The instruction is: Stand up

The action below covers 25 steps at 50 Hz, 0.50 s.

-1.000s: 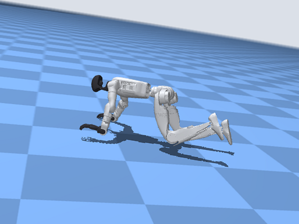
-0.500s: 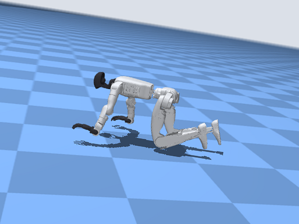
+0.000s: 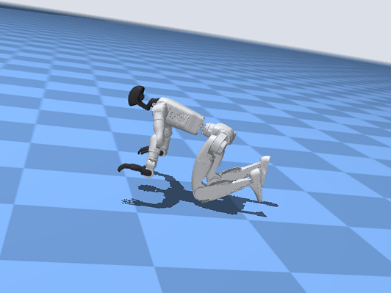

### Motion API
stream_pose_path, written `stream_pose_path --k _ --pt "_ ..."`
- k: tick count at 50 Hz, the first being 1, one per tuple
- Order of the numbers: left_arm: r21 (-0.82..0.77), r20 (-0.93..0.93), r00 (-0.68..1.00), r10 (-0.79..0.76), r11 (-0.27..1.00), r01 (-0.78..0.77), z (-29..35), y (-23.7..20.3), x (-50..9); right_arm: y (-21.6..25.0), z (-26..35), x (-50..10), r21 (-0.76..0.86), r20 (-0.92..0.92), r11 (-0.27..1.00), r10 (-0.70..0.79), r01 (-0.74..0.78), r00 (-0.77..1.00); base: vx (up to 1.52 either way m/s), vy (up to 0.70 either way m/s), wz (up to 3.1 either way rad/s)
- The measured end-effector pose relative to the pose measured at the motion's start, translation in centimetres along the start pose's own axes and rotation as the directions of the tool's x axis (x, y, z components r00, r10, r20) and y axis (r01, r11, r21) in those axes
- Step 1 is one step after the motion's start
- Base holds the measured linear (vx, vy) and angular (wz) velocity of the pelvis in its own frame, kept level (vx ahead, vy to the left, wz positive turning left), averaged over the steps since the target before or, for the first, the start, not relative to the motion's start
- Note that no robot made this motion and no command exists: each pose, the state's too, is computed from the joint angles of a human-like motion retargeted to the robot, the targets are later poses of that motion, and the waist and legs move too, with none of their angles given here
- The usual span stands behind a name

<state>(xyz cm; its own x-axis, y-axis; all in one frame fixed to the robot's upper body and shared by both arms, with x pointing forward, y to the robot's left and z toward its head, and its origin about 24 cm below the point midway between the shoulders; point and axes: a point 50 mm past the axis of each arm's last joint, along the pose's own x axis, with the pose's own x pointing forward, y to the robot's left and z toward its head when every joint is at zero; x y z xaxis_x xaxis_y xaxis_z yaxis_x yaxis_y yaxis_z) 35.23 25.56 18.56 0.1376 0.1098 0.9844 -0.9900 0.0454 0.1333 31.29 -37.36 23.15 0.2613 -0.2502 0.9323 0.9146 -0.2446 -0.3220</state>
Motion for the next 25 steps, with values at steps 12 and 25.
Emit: stream_pose_path --k 12,25 --pt "0.093 0.025 0.999 -0.024 0.995 0.021 -2.8 0.7 2.9 3.8 2.5 -3.6 0.035 -0.089 0.909 0.416 -0.415 0.905 -0.19 -0.14 0.14" --pt "0.338 -0.136 0.824 -0.549 0.756 0.56 -9.0 1.1 4.8 3.9 6.4 -20.3 0.162 0.047 0.73 0.666 -0.663 0.745 -0.25 0.06 0.01"
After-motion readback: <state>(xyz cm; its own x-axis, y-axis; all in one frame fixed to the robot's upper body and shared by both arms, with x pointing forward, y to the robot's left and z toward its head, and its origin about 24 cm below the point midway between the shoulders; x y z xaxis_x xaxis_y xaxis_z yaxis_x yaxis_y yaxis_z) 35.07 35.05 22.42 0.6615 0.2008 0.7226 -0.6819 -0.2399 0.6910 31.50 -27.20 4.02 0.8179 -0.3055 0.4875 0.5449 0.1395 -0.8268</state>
